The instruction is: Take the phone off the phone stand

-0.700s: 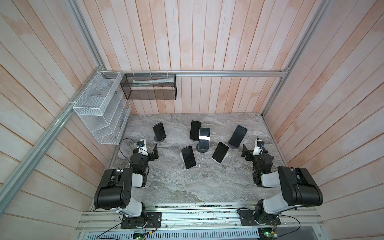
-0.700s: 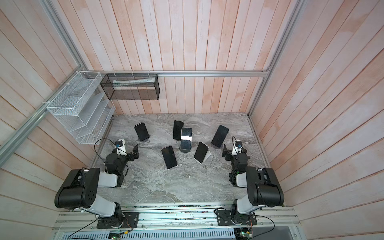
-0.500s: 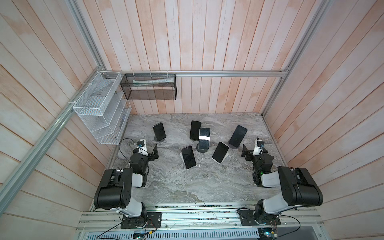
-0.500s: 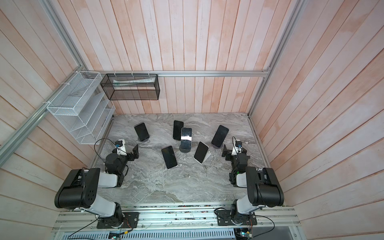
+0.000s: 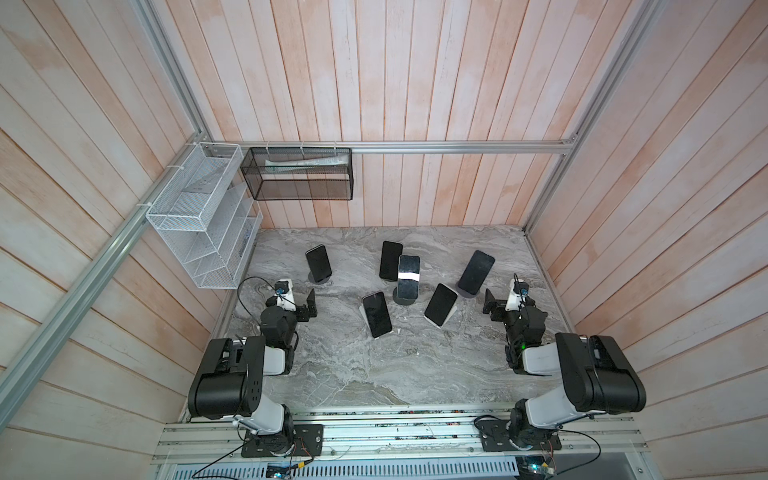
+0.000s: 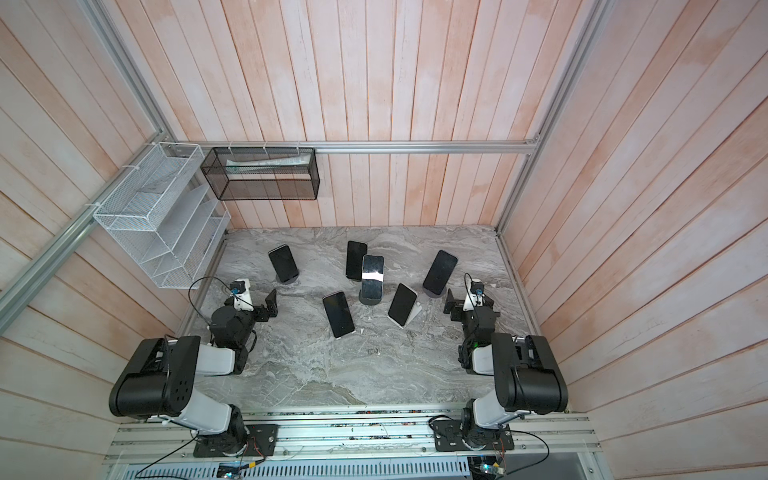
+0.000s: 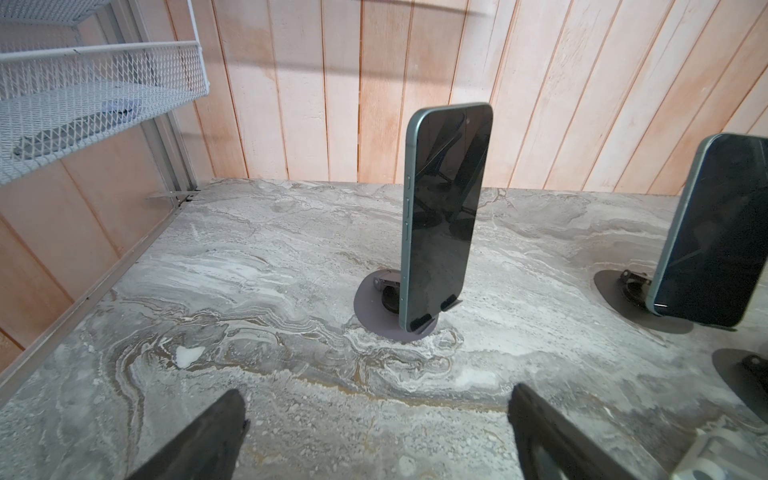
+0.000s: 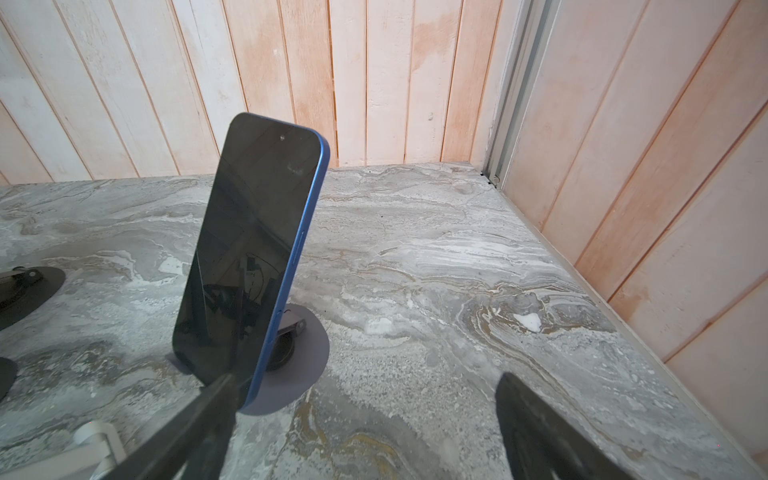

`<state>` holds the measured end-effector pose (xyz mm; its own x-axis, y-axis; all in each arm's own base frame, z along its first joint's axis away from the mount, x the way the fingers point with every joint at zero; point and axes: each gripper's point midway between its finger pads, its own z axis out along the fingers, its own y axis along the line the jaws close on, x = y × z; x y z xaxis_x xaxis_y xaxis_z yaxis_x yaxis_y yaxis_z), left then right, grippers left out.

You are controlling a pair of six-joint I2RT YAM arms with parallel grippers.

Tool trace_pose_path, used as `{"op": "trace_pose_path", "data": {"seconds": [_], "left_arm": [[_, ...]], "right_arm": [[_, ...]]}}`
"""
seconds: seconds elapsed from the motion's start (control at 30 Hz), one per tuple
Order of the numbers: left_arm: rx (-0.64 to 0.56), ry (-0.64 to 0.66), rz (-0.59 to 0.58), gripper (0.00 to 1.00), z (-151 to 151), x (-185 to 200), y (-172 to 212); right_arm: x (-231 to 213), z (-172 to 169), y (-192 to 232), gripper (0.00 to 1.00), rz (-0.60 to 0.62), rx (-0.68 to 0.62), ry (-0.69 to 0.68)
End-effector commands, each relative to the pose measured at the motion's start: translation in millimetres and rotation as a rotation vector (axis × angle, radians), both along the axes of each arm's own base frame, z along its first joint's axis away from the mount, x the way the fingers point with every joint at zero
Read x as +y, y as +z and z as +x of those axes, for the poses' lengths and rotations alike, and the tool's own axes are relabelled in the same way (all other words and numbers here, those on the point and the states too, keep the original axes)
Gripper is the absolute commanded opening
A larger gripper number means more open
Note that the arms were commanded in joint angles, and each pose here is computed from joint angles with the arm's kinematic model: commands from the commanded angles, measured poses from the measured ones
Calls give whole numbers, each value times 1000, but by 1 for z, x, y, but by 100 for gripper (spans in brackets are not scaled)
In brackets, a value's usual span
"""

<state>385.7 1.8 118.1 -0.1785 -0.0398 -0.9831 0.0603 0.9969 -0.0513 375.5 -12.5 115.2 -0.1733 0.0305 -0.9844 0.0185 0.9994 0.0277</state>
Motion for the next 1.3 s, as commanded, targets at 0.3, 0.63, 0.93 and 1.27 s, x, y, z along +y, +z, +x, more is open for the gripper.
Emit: {"op": "trace_pose_path", "data": {"seconds": [0.3, 0.63, 0.93, 1.27], "left_arm": [[-25, -3, 14, 100, 4, -1, 9], [-25, -3, 14, 100, 5, -1, 9], [-25, -4, 13, 100, 4, -1, 9], [-25, -3, 14, 100, 4, -1, 9]], "right_arm": [[1, 4, 8, 98, -12, -17, 3], [0, 4, 8, 98, -13, -16, -2], [0, 4, 8, 98, -15, -18, -2], [1, 3, 8, 98, -24, -19, -8]]}}
